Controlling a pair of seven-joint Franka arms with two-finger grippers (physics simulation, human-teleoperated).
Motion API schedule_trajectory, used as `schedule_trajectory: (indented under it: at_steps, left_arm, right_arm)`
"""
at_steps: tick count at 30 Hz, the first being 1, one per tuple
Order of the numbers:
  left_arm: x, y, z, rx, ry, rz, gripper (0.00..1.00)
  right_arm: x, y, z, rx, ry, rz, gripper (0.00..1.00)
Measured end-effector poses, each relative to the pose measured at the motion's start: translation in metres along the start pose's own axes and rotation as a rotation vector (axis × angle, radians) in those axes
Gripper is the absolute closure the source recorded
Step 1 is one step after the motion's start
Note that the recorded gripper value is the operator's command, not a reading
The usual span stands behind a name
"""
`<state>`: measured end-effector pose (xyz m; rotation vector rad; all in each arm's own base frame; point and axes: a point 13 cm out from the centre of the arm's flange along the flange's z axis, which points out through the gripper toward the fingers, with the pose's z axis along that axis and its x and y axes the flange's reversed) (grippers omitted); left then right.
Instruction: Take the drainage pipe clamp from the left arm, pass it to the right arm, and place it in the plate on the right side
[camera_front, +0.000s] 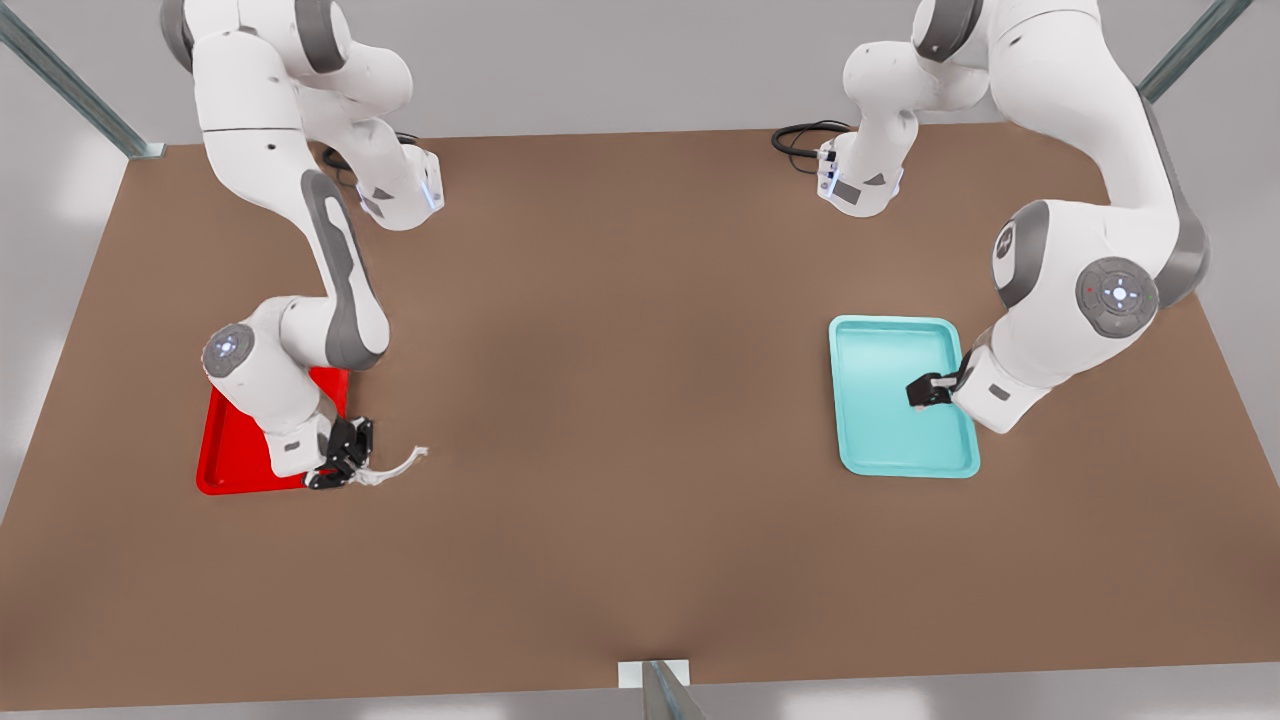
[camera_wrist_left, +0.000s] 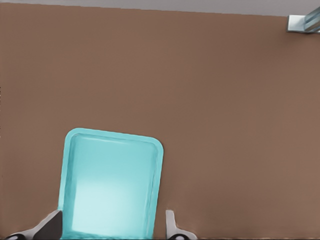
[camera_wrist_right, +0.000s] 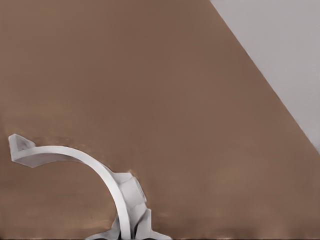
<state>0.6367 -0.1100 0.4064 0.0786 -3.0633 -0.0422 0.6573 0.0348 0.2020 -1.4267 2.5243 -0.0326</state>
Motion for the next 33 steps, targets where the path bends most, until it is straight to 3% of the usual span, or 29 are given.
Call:
schedule_trajectory:
  at_steps: [6,12,13,14,22,24,26,28,30,33]
  left_arm:
    - [0.032,-0.001,0.015,-0.034,0.105,0.057,0.00]
    - [0.039,0.002,0.019,-0.042,0.141,0.084,0.00]
    - [0.040,0.003,0.019,-0.043,0.144,0.088,0.00]
    - [0.040,0.003,0.019,-0.043,0.147,0.091,0.00]
    - [0.042,0.005,0.022,-0.041,0.162,0.112,0.00]
    - [0.042,0.006,0.023,-0.040,0.164,0.116,0.00]
    - [0.042,0.006,0.024,-0.040,0.167,0.121,0.00]
    - [0.043,0.006,0.024,-0.041,0.173,0.124,0.00]
    - [0.046,0.008,0.022,-0.043,0.181,0.127,0.00]
    - [0.053,0.009,0.020,-0.048,0.202,0.132,0.00]
  right_arm:
    - [0.197,-0.038,0.006,-0.092,0.247,0.132,0.79]
    - [0.255,-0.021,0.050,-0.156,0.332,0.139,0.79]
    - [0.257,-0.020,0.053,-0.158,0.334,0.136,0.43]
    - [0.258,-0.019,0.056,-0.157,0.335,0.135,0.00]
    - [0.240,-0.049,0.040,-0.099,0.307,0.129,0.00]
    - [0.178,-0.102,-0.015,-0.029,0.266,0.084,0.00]
    - [0.068,-0.147,-0.132,0.067,0.202,0.019,0.00]
    - [-0.005,-0.123,-0.231,0.078,0.216,-0.002,0.00]
    - [-0.038,-0.065,-0.283,0.021,0.270,0.027,0.00]
    - [0.014,0.005,-0.313,-0.119,0.339,0.178,0.00]
